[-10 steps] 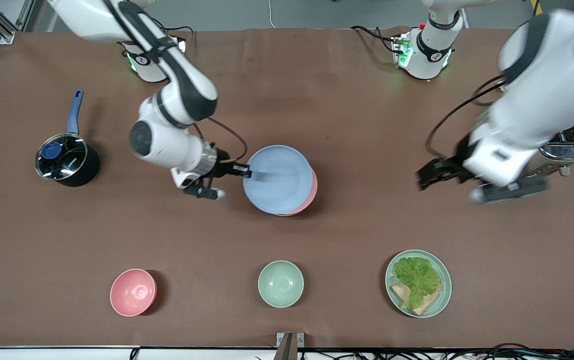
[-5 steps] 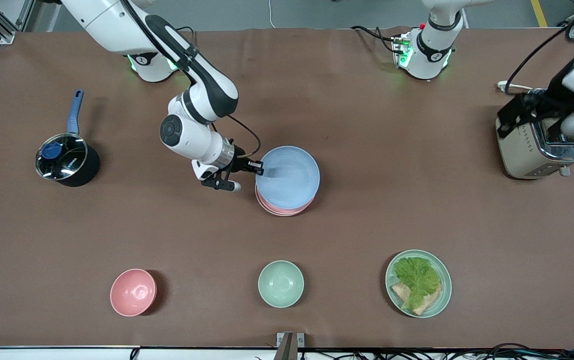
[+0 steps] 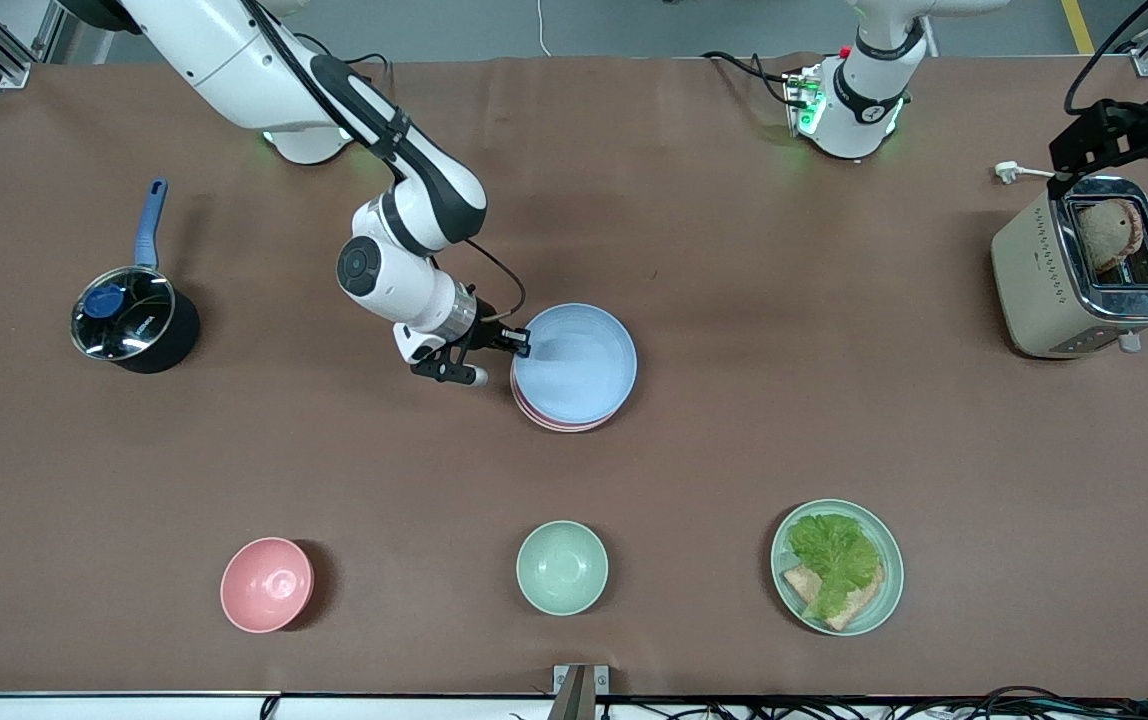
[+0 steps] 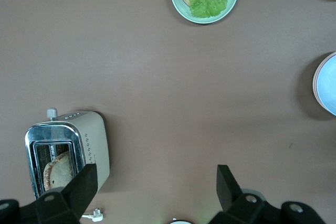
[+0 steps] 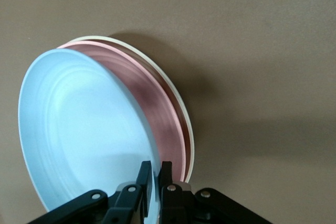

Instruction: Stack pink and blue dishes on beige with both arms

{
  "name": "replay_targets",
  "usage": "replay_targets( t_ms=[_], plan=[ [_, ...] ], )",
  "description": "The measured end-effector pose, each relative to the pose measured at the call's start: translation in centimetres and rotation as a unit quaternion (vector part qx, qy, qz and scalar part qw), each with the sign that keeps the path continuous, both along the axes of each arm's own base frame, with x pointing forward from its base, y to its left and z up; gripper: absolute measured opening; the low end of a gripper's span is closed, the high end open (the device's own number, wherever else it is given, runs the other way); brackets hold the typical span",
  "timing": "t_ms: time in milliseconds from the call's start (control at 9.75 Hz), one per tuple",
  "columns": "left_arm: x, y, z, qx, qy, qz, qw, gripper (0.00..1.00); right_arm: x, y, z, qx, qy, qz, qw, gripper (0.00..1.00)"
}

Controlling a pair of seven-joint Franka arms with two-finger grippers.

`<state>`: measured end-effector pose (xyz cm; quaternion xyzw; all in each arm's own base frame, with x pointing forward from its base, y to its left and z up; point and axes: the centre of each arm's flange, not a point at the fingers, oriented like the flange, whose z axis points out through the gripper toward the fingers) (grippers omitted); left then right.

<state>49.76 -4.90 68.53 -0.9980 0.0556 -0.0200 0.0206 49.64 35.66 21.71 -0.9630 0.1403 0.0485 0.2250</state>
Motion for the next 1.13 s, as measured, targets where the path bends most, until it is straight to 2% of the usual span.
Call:
replay_targets(
  t_ms=[308, 513, 615, 718, 821, 1128],
  plan=[
    [-0.2, -1.7, -0.7, 0.001, 0.009, -0.007, 1.0, 1.0, 0.5, -0.3, 0.4, 0.002, -0.008, -0.005, 1.0, 0.62],
    [-0.4, -3.0, -1.3, -0.009, 0.015, 0.017, 1.0, 1.0, 2.1, -1.3, 3.0, 0.005, -0.034, -0.013, 0.999, 0.93],
    [-0.4, -3.6, -1.3, -0.01, 0.016, 0.023, 1.0, 1.0, 3.1, -2.6, 4.9, -0.006, -0.051, -0.007, 0.999, 1.0],
    [-0.5, -3.7, -1.4, -0.01, 0.016, 0.028, 0.999, 1.0, 4.2, -5.0, 6.6, -0.033, -0.057, 0.008, 0.998, 1.0],
    [-0.4, -3.5, -1.4, -0.01, 0.016, 0.033, 0.999, 1.0, 5.3, -8.2, 8.4, -0.071, -0.052, 0.023, 0.996, 1.0],
    [0.3, -3.4, -2.2, -0.007, 0.022, 0.038, 0.999, 1.0, 6.6, -18.7, 19.2, -0.19, -0.047, 0.032, 0.98, 1.0]
  ],
)
